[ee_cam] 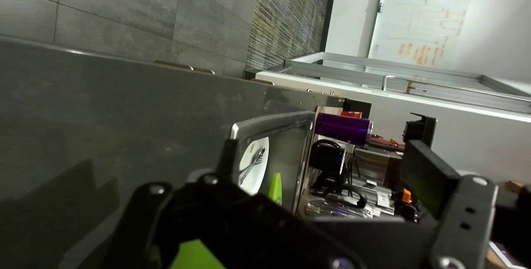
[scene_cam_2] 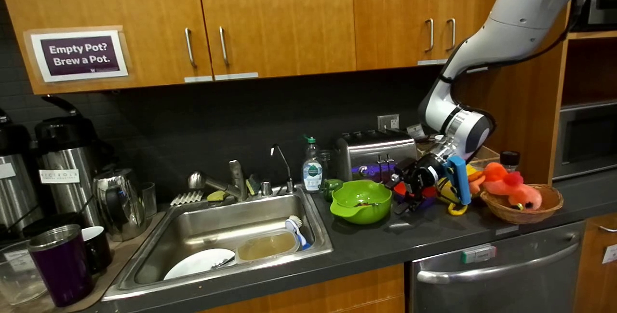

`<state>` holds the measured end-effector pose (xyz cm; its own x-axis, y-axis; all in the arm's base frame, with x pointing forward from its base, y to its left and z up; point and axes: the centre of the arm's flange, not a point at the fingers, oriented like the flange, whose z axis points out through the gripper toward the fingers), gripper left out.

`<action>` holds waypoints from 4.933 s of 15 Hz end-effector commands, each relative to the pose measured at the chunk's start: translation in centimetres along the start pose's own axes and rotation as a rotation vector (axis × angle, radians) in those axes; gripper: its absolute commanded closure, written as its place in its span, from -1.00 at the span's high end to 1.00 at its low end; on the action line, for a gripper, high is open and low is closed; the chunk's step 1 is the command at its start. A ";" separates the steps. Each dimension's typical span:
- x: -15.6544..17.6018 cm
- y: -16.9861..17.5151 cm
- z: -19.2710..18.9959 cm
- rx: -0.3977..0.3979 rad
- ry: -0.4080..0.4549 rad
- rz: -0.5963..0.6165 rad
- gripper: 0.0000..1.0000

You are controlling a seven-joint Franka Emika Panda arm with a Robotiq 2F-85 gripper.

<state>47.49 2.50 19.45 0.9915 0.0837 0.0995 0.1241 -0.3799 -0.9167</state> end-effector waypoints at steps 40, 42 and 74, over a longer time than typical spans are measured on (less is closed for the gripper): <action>4.2 2.1 2.4 0.147 0.006 0.027 0.23; 4.2 2.0 2.4 0.145 0.004 0.028 -0.13; 5.3 -4.9 1.8 0.059 -0.064 -0.023 0.84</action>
<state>52.44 6.43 21.78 0.9834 0.1409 0.1140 0.1498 -0.2771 -0.9491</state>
